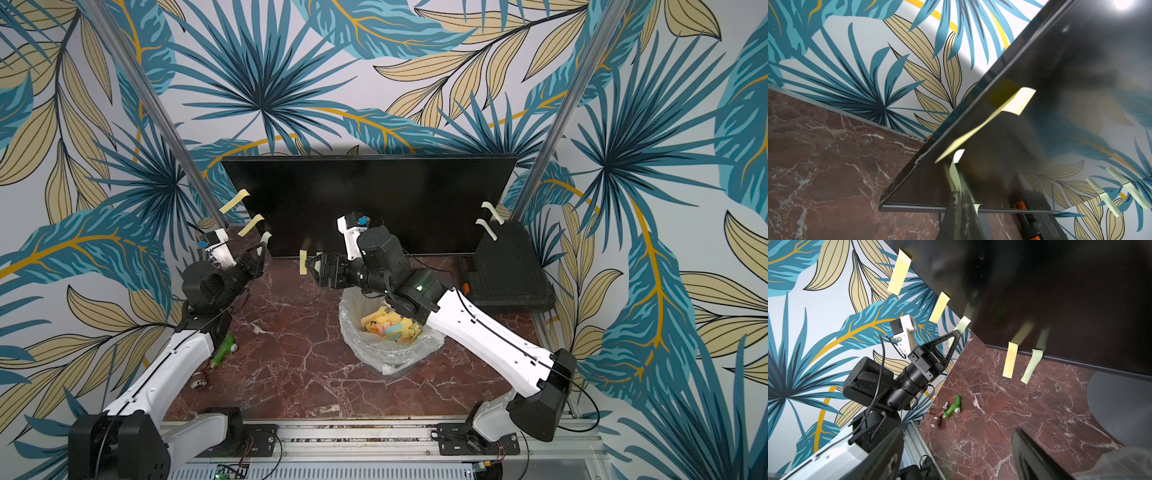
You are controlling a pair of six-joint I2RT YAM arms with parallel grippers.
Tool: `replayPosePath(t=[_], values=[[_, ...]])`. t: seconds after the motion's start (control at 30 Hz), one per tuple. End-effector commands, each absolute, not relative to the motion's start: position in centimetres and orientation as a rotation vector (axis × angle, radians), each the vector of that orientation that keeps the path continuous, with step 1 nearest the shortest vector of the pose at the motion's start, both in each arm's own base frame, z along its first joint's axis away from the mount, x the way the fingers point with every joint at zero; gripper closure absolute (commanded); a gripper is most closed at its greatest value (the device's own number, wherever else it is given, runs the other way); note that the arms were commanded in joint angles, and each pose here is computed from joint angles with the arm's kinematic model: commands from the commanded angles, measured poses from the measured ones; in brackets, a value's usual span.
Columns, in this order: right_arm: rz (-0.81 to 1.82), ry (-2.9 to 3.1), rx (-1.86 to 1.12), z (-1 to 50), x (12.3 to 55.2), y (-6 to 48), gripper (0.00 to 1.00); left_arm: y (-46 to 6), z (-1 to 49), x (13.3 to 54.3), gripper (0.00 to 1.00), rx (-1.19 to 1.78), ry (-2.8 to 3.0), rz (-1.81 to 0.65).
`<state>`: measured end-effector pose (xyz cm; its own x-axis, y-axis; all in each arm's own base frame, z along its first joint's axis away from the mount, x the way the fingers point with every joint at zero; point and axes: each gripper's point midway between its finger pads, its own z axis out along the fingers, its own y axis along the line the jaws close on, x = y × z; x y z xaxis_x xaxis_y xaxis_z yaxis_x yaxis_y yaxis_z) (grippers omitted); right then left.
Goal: Remove the sticky note from the monitor
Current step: Tear off the sticky note from the monitor.
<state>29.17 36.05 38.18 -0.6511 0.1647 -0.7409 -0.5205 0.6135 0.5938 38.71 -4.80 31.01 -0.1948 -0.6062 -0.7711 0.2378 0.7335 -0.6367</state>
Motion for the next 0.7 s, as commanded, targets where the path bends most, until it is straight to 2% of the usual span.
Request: replayPosePath(t=[0.0,0.23,0.67], values=[[1.040,2.044,-0.290,37.5,29.0,35.7,0.16,-4.7,31.9,37.2,1.00,-0.304,1.573,-0.795],[1.017,2.038,-0.284,37.5,28.9,35.2,0.16,-5.3,31.0,34.6,1.00,-0.338,1.634,-0.846],[0.851,2.032,-0.257,37.5,28.4,31.2,0.16,-11.4,32.1,27.7,1.00,-0.197,1.723,-0.967]])
